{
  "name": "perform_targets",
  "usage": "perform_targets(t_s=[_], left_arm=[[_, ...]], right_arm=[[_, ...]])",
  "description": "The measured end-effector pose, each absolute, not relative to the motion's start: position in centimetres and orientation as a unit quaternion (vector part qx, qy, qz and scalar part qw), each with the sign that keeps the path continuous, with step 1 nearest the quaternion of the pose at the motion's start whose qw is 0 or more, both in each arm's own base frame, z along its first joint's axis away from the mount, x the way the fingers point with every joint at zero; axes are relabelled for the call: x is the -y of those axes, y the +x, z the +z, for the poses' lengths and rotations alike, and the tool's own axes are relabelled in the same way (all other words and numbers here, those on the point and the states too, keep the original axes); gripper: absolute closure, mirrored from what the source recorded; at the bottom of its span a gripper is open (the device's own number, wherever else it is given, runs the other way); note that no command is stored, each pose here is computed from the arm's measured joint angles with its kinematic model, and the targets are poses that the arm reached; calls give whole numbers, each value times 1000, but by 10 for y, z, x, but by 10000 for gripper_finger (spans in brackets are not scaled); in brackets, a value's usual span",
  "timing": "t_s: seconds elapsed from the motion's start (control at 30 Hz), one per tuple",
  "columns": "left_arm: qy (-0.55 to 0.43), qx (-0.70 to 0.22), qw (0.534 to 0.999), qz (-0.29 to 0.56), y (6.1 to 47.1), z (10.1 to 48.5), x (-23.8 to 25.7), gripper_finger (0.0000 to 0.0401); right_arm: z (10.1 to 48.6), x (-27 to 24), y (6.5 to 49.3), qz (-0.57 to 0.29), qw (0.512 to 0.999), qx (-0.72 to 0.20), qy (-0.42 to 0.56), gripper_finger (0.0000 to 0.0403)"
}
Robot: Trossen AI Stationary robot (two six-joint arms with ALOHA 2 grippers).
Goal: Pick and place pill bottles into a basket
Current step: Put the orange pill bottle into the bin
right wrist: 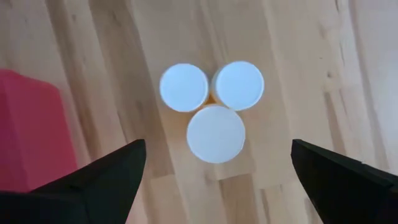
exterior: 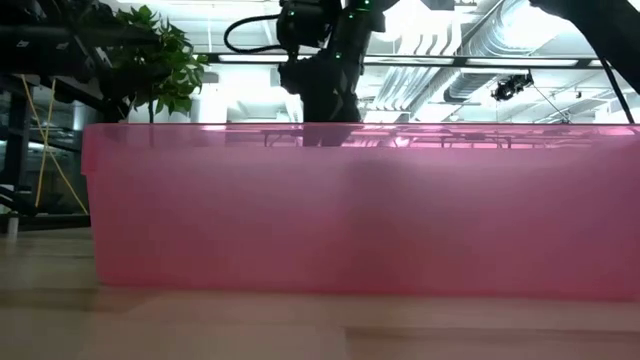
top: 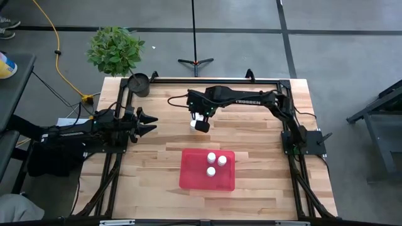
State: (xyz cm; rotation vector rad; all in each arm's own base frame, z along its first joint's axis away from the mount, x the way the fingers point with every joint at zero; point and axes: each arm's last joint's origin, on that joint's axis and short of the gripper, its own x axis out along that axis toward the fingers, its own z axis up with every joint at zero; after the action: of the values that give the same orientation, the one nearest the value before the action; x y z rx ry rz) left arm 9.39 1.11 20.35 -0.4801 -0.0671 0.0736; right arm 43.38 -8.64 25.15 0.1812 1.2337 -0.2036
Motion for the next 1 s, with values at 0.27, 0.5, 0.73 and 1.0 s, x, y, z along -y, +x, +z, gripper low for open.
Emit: perform_targets(t_s=[0.27, 0.5, 0.73, 1.0], left_arm=[[-238, 28, 970, 38, 94, 203, -11, 148], [-238, 22, 970, 40, 94, 201, -11, 148], [-237, 11, 971, 43, 94, 199, -11, 148], [-236, 9, 971, 47, 94, 198, -11, 148]], right_arm=[[238, 90, 438, -92, 801, -587, 73, 13], [225, 95, 441, -89, 791, -600, 77, 13], [214, 97, 445, -79, 786, -607, 87, 13], [202, 96, 448, -67, 779, -614, 109, 13]])
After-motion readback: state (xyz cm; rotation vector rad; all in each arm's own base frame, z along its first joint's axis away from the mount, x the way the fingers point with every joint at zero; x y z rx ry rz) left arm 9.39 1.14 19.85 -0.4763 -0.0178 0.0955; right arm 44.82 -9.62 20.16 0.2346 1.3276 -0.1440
